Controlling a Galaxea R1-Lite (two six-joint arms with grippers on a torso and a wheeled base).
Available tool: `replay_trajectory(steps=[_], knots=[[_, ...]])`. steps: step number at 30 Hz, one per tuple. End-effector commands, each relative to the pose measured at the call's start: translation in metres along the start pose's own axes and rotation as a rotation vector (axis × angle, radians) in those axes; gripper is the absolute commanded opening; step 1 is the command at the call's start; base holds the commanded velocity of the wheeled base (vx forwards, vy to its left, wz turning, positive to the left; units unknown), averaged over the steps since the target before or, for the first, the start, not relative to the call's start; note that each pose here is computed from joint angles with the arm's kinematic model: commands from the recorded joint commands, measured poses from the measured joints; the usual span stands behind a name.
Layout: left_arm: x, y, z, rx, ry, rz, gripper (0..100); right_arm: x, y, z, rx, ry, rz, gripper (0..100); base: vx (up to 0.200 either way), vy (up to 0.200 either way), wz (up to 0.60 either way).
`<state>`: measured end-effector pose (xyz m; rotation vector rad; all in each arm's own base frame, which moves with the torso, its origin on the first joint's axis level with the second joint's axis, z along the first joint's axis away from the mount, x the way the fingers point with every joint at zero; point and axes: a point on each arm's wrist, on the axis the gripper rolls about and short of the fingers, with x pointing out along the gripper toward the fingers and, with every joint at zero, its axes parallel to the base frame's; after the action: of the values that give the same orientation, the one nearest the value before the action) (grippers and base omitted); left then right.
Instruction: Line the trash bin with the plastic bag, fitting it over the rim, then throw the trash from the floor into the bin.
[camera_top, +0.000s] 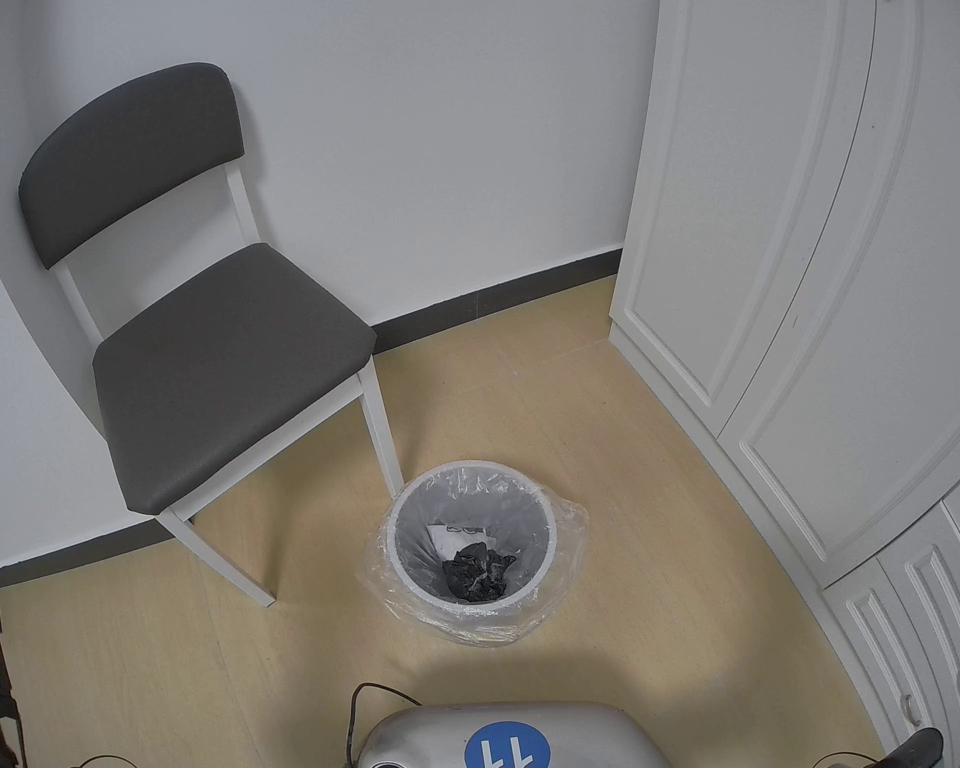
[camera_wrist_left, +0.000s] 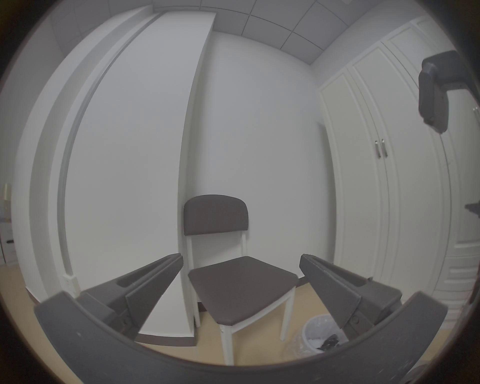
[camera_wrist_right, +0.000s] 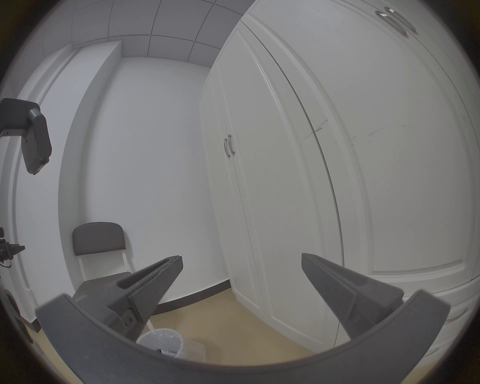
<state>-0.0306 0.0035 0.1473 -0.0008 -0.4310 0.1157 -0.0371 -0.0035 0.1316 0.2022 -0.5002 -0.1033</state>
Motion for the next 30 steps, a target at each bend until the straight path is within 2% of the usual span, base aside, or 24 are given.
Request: replay_trajectory(steps=[1,3,4,5,9,10,12,14,19,26,30], knots=[[-0.014,0.001,-0.004,-0.034,-0.061,-0.018,100,-0.002,-0.001,-0.002,-0.016,-0.002,0.004,100,0.000,0.000,0.00],[-0.014,0.000,-0.019,-0.038,-0.007,-0.019,100,-0.002,-0.002,-0.008,-0.027,0.015,-0.006,100,0.000,0.000,0.00],[-0.014,0.000,-0.019,-0.038,-0.007,-0.019,100,-0.002,-0.002,-0.008,-0.027,0.015,-0.006,100,0.000,0.000,0.00],[-0.014,0.000,-0.031,-0.026,0.049,-0.018,100,-0.002,-0.002,-0.009,-0.040,0.018,-0.008,100,0.000,0.000,0.00],[-0.016,0.000,-0.046,-0.014,0.202,-0.015,100,-0.002,-0.002,-0.010,-0.063,0.020,-0.007,100,0.000,0.000,0.00],[-0.016,0.000,-0.046,-0.013,0.208,-0.014,100,-0.002,-0.002,-0.010,-0.065,0.020,-0.007,100,0.000,0.000,0.00],[-0.019,0.000,-0.059,0.004,0.333,-0.009,100,-0.002,-0.002,-0.010,-0.089,0.021,-0.007,100,0.000,0.000,0.00],[-0.021,0.000,-0.062,0.005,0.378,-0.007,100,-0.002,-0.002,-0.011,-0.108,0.026,-0.007,100,0.000,0.000,0.00],[-0.021,0.000,-0.064,0.020,0.383,-0.014,100,-0.002,-0.002,-0.012,-0.140,0.042,-0.008,100,0.000,0.000,0.00],[-0.021,-0.001,-0.064,-0.016,0.392,-0.045,100,-0.003,-0.004,-0.023,-0.159,0.146,-0.020,100,0.000,0.000,0.00],[-0.023,-0.002,-0.068,-0.024,0.428,-0.118,100,-0.004,-0.005,-0.028,-0.168,0.204,-0.026,100,0.000,0.000,0.00]])
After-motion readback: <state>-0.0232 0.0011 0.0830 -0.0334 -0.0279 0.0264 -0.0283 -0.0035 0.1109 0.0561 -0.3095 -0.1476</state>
